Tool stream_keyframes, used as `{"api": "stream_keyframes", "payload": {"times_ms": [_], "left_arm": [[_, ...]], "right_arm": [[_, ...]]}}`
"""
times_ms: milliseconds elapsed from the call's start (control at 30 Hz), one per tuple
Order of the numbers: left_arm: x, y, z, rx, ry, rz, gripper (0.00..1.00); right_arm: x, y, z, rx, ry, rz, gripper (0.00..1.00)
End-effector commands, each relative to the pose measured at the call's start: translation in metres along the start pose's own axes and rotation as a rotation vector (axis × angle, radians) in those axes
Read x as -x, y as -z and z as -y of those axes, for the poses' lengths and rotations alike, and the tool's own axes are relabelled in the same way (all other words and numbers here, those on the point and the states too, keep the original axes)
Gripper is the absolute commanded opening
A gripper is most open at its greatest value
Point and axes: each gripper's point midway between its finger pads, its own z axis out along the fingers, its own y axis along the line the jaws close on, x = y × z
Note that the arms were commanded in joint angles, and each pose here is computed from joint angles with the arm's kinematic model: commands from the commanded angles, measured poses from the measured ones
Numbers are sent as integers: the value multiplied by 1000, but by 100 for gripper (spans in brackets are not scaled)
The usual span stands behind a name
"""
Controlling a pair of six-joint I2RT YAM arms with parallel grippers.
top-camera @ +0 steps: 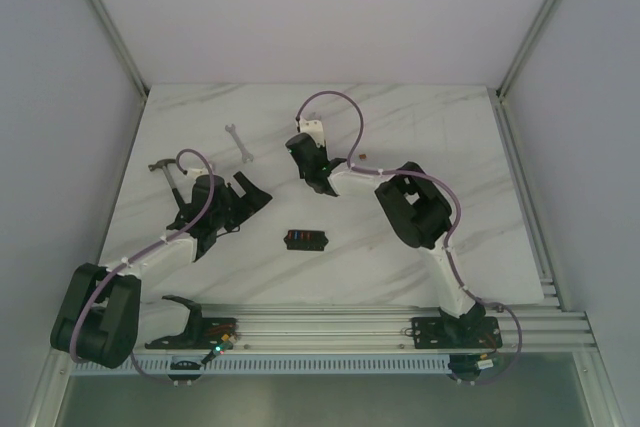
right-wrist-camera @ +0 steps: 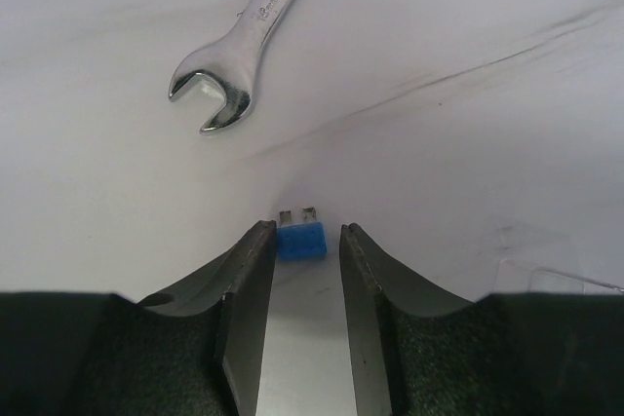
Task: Snap on the fuse box
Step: Pick up the fuse from the center of the board.
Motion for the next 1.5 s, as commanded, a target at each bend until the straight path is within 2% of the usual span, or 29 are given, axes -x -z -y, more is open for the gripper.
{"api": "stream_keyframes", "payload": {"times_ms": [0, 167, 667, 1100, 1467], "left_arm": [[2, 2, -3, 6, -10, 5, 100], [2, 2, -2, 3, -11, 3, 100], [1, 2, 0, -5, -8, -2, 100], [8, 1, 34, -137, 10, -8, 96], [4, -10, 51, -233, 62, -44, 93]], "right_arm": [[-7, 3, 1, 6, 44, -38, 39], [-13, 2, -6, 77, 42, -72, 39], [-25, 10, 8, 33, 85, -109, 31], [-6, 66, -10, 269, 76, -22, 25], [-17, 103, -12, 409, 107, 5, 24]]}}
